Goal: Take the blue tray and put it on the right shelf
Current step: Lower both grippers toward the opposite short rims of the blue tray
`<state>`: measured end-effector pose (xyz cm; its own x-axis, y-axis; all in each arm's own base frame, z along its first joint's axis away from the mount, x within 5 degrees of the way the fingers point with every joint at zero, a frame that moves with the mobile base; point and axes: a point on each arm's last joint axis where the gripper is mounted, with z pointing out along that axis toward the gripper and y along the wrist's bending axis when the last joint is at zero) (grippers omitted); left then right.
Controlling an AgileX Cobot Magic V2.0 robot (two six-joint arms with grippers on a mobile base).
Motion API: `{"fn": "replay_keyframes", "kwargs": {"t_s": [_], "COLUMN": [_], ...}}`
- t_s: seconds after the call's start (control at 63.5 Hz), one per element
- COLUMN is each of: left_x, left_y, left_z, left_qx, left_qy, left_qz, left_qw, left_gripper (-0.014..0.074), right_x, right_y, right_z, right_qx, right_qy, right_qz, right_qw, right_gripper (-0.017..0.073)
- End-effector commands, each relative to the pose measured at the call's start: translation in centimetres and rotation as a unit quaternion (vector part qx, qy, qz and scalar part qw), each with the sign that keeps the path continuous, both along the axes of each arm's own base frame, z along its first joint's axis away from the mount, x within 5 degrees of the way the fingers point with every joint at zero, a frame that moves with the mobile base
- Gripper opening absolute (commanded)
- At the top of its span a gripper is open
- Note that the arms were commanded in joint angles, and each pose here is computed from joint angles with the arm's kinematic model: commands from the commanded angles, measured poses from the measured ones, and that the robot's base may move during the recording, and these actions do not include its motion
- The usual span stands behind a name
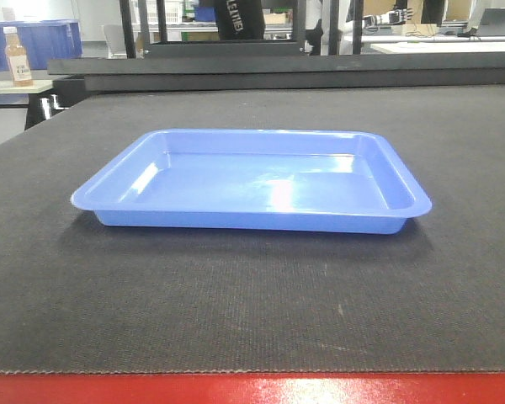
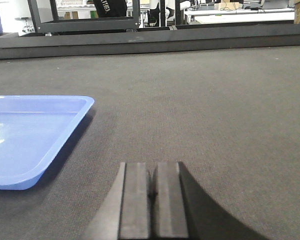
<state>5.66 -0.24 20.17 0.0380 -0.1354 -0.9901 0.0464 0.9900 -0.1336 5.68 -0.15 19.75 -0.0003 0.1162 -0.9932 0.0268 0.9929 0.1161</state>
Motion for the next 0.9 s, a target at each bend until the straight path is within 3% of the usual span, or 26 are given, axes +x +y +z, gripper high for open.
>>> {"fn": "replay_keyframes", "kwargs": {"t_s": [0.0,0.645,0.724,0.882], "left_x": [0.0,-0.1,-0.1,-0.4], "left_y": [0.1,0.1,0.1,0.2], "left_z": [-0.2,0.1,0.0,2.2], "left_qx": [0.003,0.002,-0.008,-0.014], "left_qy": [-0.035,-0.049,-0.047,-0.106], "left_qz": [0.006,0.007,0.007,0.010], "left_qw": [0.999,0.999,0.999,0.994], "left_gripper": [-0.0048,-0.0048,-0.0048,-0.0048], "right_x": [-0.3,-0.3,-0.3,-0.8], "right_y": [0.0,0.0,0.0,0.0], "right_z": [1.7,1.7,1.8,4.1], "right_qx": [-0.005,-0.005,-0.005,0.008], "right_qy": [-0.065,-0.069,-0.073,-0.135], "right_qz": [-0.001,-0.001,0.000,0.000], "right_qw": [0.998,0.998,0.997,0.991], "right_gripper": [0.0054,0.0054,0.0054,0.0054]}}
